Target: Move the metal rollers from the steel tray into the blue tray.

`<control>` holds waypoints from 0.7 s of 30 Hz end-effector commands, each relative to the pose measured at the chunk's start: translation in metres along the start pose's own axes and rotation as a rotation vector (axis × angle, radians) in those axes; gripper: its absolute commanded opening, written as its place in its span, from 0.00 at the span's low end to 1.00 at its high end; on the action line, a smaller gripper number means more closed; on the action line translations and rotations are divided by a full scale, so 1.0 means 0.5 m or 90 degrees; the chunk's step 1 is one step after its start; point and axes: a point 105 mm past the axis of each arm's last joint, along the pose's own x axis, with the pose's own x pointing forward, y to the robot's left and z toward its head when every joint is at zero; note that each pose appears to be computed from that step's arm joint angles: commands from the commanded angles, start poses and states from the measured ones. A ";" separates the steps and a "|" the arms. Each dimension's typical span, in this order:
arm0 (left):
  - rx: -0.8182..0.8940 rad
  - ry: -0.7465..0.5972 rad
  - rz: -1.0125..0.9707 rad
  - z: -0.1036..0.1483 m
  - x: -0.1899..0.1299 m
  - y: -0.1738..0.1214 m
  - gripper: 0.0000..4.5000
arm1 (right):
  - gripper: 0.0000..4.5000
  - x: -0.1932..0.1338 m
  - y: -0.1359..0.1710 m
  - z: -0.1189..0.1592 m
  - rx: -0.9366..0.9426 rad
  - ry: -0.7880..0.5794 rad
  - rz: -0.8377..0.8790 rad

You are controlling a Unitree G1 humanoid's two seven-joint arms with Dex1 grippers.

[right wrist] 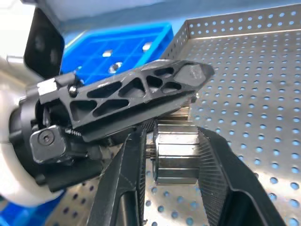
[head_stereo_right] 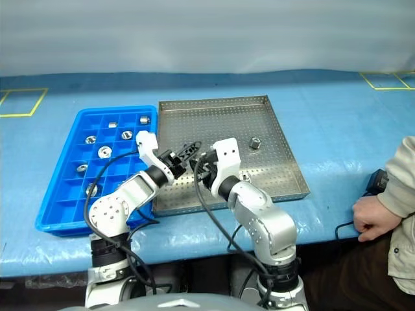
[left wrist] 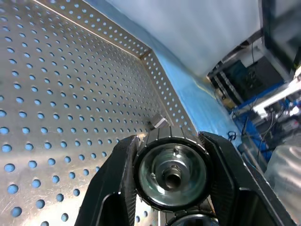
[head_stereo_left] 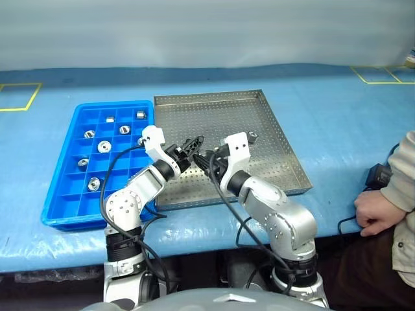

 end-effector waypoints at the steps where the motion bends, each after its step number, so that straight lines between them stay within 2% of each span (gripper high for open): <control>1: -0.048 -0.163 0.036 0.096 -0.044 0.018 0.38 | 0.26 -0.015 -0.069 0.016 0.109 -0.040 -0.120; 6: -0.070 -0.225 0.060 0.119 -0.068 0.025 0.38 | 0.26 -0.014 -0.092 0.017 0.146 -0.036 -0.166; 8: -0.046 -0.243 0.086 0.127 -0.078 0.029 0.38 | 0.26 -0.015 -0.103 0.015 0.071 -0.017 -0.196; 10: 0.041 -0.236 0.121 0.131 -0.089 0.028 0.38 | 0.26 -0.015 -0.099 0.017 0.003 -0.009 -0.193; 15: 0.304 -0.240 0.250 0.154 -0.139 0.039 0.38 | 0.26 -0.005 -0.056 0.027 -0.078 -0.022 -0.117; 21: 0.498 -0.282 0.419 0.183 -0.231 0.074 0.38 | 0.26 0.026 -0.015 0.026 -0.161 -0.016 -0.044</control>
